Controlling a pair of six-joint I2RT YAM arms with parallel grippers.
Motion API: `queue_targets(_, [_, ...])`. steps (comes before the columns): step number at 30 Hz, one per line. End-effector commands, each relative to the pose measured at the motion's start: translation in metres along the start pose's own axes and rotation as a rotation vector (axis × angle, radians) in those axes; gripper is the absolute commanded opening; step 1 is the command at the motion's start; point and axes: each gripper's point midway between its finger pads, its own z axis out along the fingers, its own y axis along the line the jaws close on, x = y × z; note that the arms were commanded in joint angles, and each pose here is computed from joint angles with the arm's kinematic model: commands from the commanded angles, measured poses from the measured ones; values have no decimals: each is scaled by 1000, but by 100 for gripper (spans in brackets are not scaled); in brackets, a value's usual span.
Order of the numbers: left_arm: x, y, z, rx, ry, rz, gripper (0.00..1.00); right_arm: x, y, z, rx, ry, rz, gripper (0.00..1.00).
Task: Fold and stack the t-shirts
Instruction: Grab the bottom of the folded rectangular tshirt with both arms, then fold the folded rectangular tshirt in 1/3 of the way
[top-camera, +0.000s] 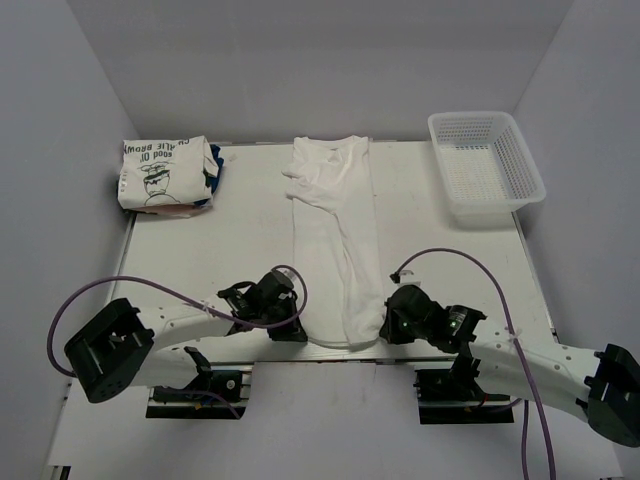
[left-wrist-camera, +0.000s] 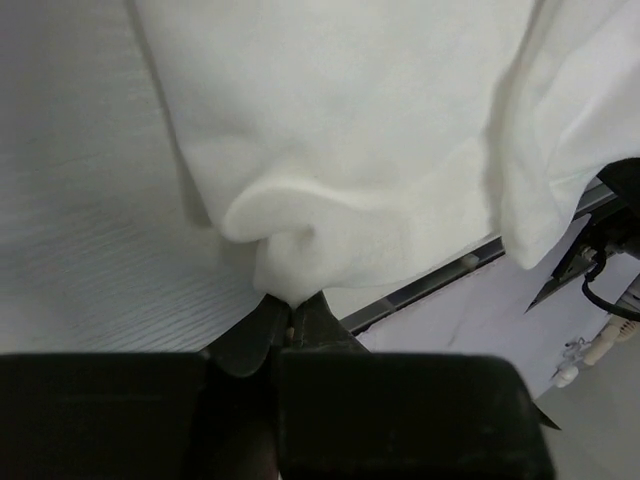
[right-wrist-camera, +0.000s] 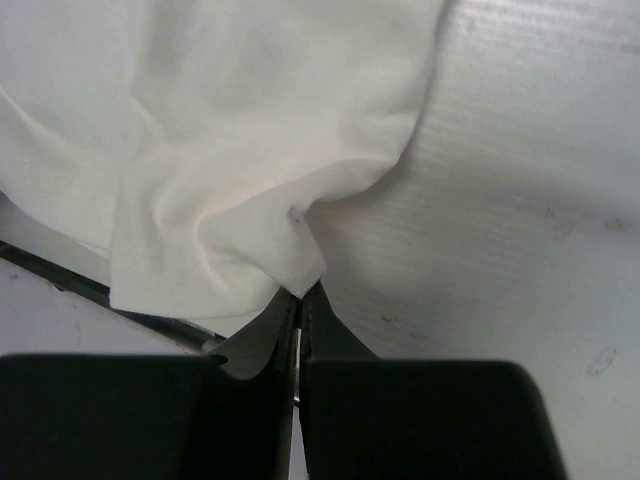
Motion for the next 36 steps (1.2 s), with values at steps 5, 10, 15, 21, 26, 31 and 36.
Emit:
queue_targets(5, [-71,-50,-30,99,-315,84,0,-82,32,-11,21,-237,-52,0])
queue_targets(10, [-136,-65,-52,-16,-554,71,0,-143,24,-19,202,-426,4,0])
queue_targets(15, [-193,-73,-62,-133,-679,64,0,-202,29,-22,314,-523,16,0])
queue_targets(21, [-248,-73,-73,-172,-758,59,0,-263,30,-3,354,-586,31,0])
queue_targets(26, [-286,-69,-65,-174,-786,77,0,-291,21,20,374,-579,31,0])
queue_targets(31, [-319,-61,-51,-165,-803,96,0,-327,16,37,374,-591,40,0])
queue_targets(36, [-346,-62,-42,-138,-784,113,0,-341,1,67,390,-529,45,0])
